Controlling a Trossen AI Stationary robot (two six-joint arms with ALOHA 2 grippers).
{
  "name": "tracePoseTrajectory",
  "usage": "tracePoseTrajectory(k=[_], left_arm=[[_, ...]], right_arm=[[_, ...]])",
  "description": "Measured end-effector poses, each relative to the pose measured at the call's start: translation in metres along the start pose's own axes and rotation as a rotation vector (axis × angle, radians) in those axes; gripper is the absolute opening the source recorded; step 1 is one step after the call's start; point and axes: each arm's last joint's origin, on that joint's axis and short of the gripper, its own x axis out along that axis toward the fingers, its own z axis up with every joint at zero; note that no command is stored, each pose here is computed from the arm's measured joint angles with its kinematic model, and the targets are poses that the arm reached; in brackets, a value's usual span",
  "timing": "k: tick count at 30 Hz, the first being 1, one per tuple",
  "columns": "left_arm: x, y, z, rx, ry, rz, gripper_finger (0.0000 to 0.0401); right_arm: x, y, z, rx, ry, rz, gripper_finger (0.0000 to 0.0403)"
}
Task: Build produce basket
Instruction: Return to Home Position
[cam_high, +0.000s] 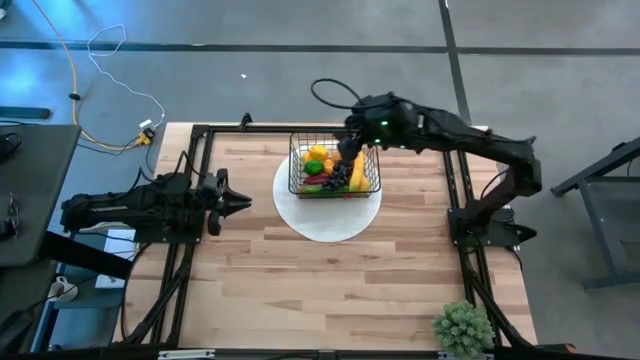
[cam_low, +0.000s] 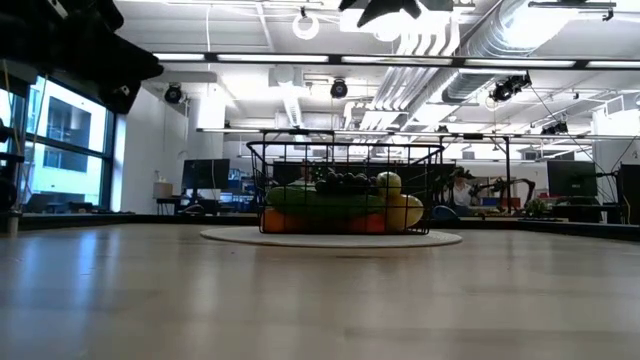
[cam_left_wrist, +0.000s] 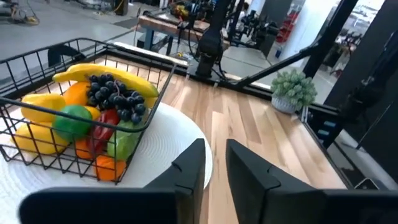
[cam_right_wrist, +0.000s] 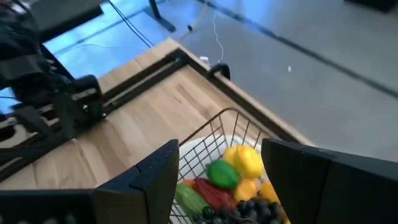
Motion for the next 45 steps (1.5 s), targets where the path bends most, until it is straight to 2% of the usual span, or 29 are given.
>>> tracePoseTrajectory(k=[6,10,14,19,29,36,45], left_arm=[[0.008,0.005,-0.018,-0.037,0.012,-0.014,0.0014],[0.011,0.009,-0.031,-0.095,0.047,0.003,0.0004],[0.013,0.01,-0.035,-0.141,0.036,0.023,0.0001],[0.013,0.011,-0.035,-0.105,0.033,0.049,0.0002],[0.013,0.014,-0.036,-0.179,0.02,0.122,0.0003],[0.012,0.014,-0.038,0.002,0.051,0.128,0.0003],[0.012,0.014,-0.038,0.008,0.051,0.128,0.0003]], right_arm=[[-0.054,-0.013,0.009,-0.108,-0.093,0.032,0.0211],[-0.089,-0.028,0.0,-0.18,-0.139,0.04,0.0211],[-0.116,-0.046,-0.023,-0.176,-0.176,0.046,0.0211],[-0.132,-0.065,-0.068,-0.143,-0.218,0.081,0.0211],[-0.13,-0.097,-0.164,-0.066,-0.291,0.165,0.0211],[-0.11,-0.112,-0.222,-0.007,-0.311,0.221,0.0211],[-0.078,-0.118,-0.27,0.031,-0.359,0.301,0.0211]])
